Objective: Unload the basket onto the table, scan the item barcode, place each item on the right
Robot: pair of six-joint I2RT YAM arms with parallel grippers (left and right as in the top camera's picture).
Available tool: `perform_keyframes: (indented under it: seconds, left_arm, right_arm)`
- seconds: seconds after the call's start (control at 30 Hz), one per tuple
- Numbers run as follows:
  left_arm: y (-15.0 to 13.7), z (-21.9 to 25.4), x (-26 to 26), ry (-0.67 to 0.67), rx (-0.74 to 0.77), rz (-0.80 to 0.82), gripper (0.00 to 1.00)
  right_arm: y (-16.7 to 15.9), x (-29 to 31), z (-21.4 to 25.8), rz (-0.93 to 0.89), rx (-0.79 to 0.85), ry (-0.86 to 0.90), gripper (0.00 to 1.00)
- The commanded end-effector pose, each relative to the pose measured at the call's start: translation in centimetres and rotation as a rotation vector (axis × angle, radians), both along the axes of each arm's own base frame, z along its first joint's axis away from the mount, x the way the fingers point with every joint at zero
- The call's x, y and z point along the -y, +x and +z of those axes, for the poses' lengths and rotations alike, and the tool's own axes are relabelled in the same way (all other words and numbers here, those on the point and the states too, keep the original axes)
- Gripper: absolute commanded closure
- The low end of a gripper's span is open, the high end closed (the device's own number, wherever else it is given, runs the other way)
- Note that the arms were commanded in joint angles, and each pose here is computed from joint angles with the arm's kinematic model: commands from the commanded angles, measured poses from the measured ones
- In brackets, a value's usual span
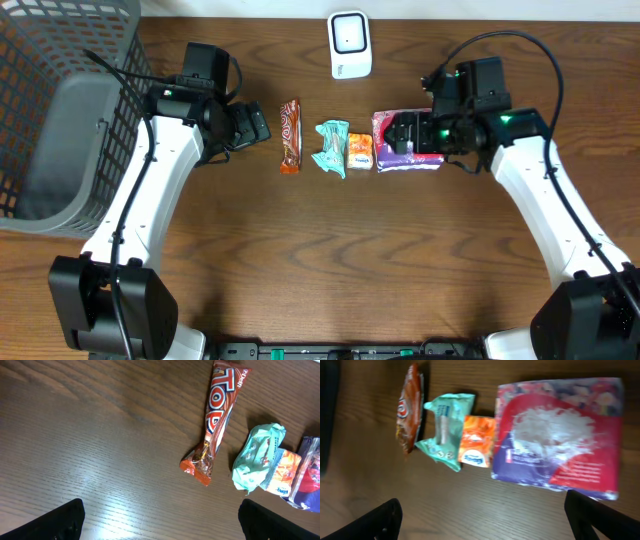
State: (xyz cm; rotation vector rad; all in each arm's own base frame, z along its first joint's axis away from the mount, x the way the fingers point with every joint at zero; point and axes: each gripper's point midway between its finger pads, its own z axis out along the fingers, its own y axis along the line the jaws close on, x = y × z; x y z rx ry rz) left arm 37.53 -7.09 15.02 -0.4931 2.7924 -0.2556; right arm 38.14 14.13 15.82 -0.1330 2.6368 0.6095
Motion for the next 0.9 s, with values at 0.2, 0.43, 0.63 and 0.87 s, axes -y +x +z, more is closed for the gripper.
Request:
perform_keyframes:
  seconds: [0.2,0.43,0.63,0.87]
  left_arm:
    - [0.2,0.2,-0.2,0.010,0.008,0.006,0.02]
    - [0.2,0.2,-0.2,0.010,0.007,0.006,0.02]
    - [0.2,0.2,-0.2,0.010,0.008,0.006,0.02]
    - [0.2,0.2,-0.2,0.010,0.008,0.006,0.02]
  right_arm:
    - [-0.2,-1.5,1.5,0.031,0.031,0.028,0.01]
    - [-0.4,-1.9,1.5,0.041,0.029,0.028,0.01]
    - [-0.8,-2.9,1.5,0.068,0.029,0.029,0.01]
    - [-1.7,-4.8,1.4,0.119,0.033,0.017,0.01]
